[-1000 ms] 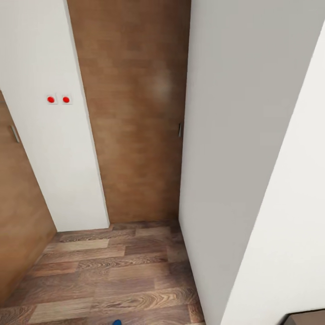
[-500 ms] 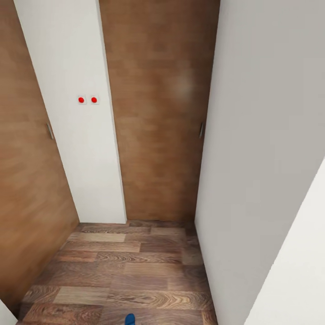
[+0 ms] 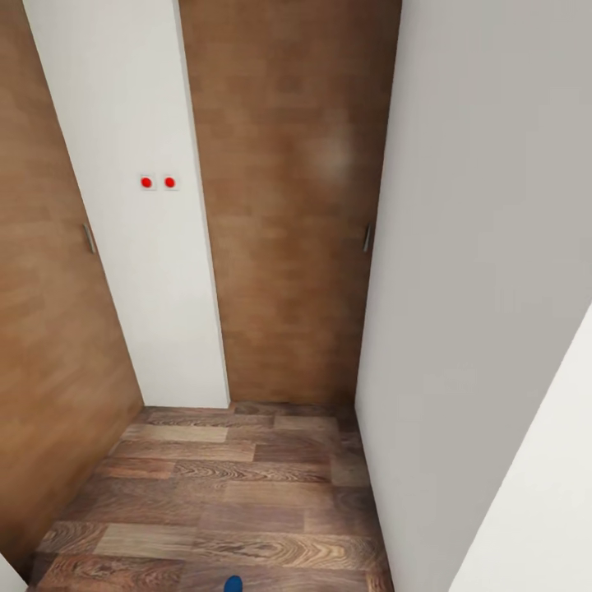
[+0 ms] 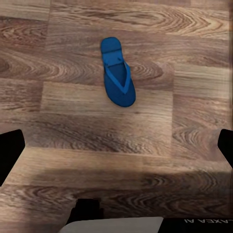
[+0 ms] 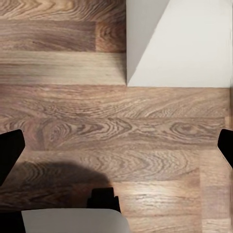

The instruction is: In the bedroom, move the book from the bed onto either nightstand, and place the two sandals side by side next to the bed.

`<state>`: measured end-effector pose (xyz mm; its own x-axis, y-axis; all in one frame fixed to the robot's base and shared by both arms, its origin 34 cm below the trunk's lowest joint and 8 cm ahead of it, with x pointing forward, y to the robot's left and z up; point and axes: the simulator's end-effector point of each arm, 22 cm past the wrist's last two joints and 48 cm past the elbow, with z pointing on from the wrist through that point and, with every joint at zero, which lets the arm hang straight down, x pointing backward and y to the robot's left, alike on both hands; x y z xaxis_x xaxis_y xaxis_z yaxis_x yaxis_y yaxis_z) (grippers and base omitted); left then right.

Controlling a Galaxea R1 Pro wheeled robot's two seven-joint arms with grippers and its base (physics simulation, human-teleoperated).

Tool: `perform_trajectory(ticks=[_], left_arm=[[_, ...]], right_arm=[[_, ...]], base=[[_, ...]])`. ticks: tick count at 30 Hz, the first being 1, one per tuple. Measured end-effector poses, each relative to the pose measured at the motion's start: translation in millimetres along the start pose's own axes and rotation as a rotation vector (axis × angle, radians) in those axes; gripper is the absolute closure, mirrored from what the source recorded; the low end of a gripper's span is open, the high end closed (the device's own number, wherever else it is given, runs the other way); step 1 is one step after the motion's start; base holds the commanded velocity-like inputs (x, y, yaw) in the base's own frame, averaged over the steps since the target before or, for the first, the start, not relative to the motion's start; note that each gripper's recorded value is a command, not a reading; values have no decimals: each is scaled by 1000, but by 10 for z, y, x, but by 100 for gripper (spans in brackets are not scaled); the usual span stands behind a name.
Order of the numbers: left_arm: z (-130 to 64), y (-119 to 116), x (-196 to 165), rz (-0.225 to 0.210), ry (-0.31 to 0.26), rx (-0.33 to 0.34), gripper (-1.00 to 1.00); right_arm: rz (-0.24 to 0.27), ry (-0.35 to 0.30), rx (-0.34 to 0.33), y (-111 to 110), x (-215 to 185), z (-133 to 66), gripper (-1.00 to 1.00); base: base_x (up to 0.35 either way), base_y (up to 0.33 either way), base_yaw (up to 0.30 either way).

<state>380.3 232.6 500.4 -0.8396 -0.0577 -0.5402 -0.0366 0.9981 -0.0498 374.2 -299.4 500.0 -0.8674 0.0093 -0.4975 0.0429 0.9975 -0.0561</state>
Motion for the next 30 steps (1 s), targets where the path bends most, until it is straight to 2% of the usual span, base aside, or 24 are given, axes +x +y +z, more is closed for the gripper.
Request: perform_trajectory(ticks=[25,30], left_arm=[[1,-8,0,2,0,1,-100],[1,-5,0,2,0,1,-100]], right_arm=[[-1,2,-5,32,8,1,-100],[-2,29,-8,54,139,-3,-100]], base=[[31,-76,0],[0,-2,0]])
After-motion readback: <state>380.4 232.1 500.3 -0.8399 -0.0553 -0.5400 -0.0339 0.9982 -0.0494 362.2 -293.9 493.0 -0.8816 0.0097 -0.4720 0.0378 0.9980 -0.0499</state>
